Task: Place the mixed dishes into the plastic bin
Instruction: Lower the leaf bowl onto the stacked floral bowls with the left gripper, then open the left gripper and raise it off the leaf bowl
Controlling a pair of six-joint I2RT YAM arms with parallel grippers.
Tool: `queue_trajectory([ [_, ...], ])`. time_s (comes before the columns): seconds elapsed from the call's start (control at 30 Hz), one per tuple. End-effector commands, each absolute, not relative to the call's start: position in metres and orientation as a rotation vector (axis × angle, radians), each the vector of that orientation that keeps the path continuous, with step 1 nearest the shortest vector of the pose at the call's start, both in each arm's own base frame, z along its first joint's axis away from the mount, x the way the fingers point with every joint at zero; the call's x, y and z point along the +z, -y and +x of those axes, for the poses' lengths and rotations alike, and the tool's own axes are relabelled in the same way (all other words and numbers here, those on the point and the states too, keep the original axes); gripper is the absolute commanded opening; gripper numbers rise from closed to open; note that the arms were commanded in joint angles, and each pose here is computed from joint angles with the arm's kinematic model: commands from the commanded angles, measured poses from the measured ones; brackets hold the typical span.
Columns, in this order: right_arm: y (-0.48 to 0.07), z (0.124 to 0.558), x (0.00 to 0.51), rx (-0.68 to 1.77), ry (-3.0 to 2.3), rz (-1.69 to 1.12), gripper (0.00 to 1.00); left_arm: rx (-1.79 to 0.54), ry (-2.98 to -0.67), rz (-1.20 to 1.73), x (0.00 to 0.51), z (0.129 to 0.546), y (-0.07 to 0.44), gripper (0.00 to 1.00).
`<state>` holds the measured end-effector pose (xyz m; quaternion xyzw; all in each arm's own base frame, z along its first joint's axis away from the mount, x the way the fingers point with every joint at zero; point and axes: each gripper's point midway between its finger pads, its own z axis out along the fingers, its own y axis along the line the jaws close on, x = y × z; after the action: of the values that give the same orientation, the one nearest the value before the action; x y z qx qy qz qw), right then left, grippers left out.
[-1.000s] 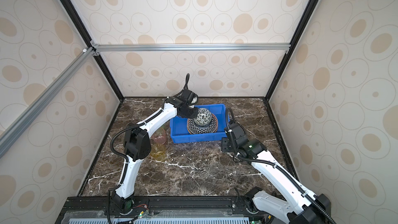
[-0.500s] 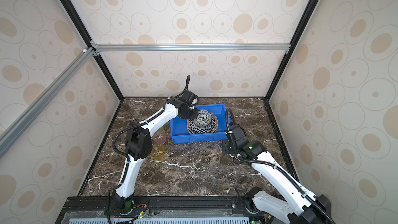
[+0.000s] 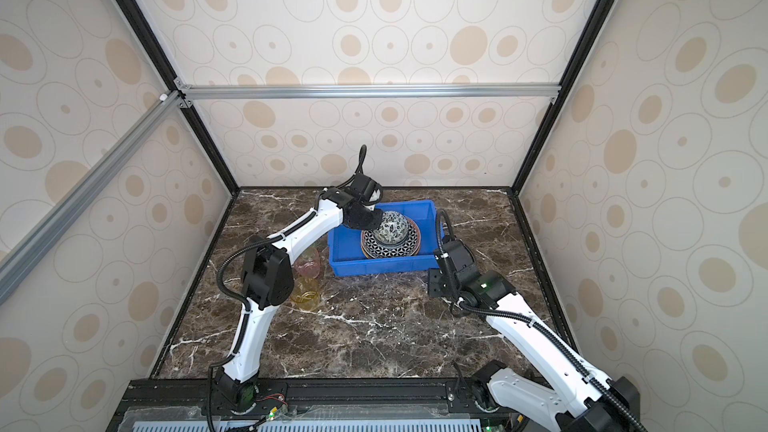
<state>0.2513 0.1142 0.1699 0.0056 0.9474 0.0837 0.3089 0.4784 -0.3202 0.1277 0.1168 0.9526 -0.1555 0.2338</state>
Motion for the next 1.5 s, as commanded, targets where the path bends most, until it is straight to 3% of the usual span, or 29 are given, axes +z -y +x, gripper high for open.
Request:
queue_trajectory([
  [0.0,-0.110,0.247,0.168,0.221,-2.508,0.034,0.53,-0.478,-2.577,0.303,0.146,0.485,0.325,0.02],
  [0.57,-0.112,0.246,0.168,0.236,-2.501,0.028,0.53,-0.475,-2.582,0.299,0.150,0.481,0.325,0.12],
  [1.47,-0.124,0.240,0.173,0.337,-2.525,0.017,0.53,-0.489,-2.452,0.317,0.218,0.463,0.318,0.25],
])
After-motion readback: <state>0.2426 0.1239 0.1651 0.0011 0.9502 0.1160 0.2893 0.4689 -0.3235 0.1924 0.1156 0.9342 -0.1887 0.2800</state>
